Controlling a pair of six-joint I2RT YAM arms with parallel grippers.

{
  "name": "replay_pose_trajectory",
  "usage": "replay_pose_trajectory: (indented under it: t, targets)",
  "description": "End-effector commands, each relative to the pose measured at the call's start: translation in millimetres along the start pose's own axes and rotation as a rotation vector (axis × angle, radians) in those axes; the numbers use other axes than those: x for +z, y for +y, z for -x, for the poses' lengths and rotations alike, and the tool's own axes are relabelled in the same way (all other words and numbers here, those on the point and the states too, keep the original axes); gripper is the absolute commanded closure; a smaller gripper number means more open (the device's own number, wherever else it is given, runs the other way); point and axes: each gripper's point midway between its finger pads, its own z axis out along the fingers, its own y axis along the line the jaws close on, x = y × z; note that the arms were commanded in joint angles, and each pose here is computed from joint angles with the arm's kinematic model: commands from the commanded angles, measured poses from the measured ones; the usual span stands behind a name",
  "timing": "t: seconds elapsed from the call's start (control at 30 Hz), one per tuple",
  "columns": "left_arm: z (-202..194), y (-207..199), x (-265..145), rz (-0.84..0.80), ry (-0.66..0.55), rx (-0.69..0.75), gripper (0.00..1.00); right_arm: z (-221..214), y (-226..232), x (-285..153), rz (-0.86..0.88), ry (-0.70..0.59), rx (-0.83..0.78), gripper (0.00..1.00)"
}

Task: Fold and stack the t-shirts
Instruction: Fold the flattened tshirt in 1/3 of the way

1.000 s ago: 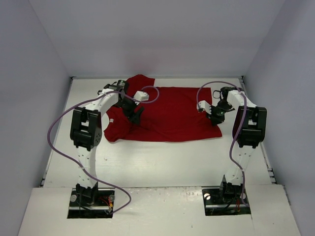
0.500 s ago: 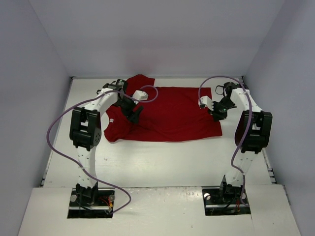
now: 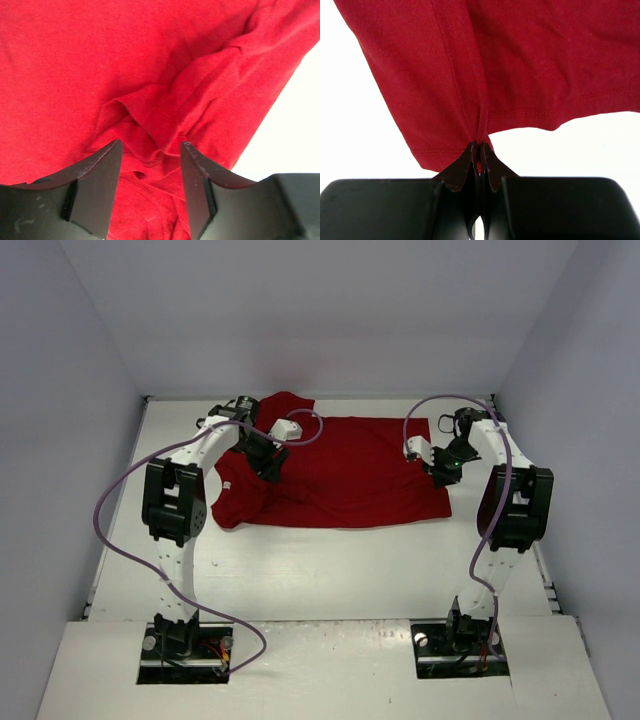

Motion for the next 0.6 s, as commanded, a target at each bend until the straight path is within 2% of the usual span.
replay_pose_trajectory:
  t: [0.0, 0.13, 0.2, 0.3, 0.43, 0.57]
  targets:
    - [16.2, -15.4, -16.4, -0.028, -0.036, 0.064, 0.51, -0.1, 9.1, -9.3, 0.018, -0.003, 0.015, 1.0]
    - [12.1, -19.2, -14.2, -0.051, -0.022, 0.061, 0.5, 0.6, 9.0, -9.7, 0.016, -0.007, 0.019, 1.0]
    - [10.9, -19.2, -13.3, -0.057, -0.015, 0.059, 0.53, 0.8, 8.7, -10.6, 0.013, -0.008, 0.021, 1.0]
    - [7.7, -16.0, -9.8, -0.056, 0.004, 0.045, 0.69, 1.1, 11.1, -11.6, 0.014, -0.013, 0.025, 1.0]
    - [12.8, -13.7, -14.8, -0.041, -0.009, 0.034, 0.98, 0.0, 15.4, -12.2, 0.015, -0.017, 0.028, 1.0]
    - [23.8, -12.3, -25.5, -0.019, -0.037, 0.033, 1.0, -3.0, 18.4, -13.1, 0.016, -0.015, 0.042, 1.0]
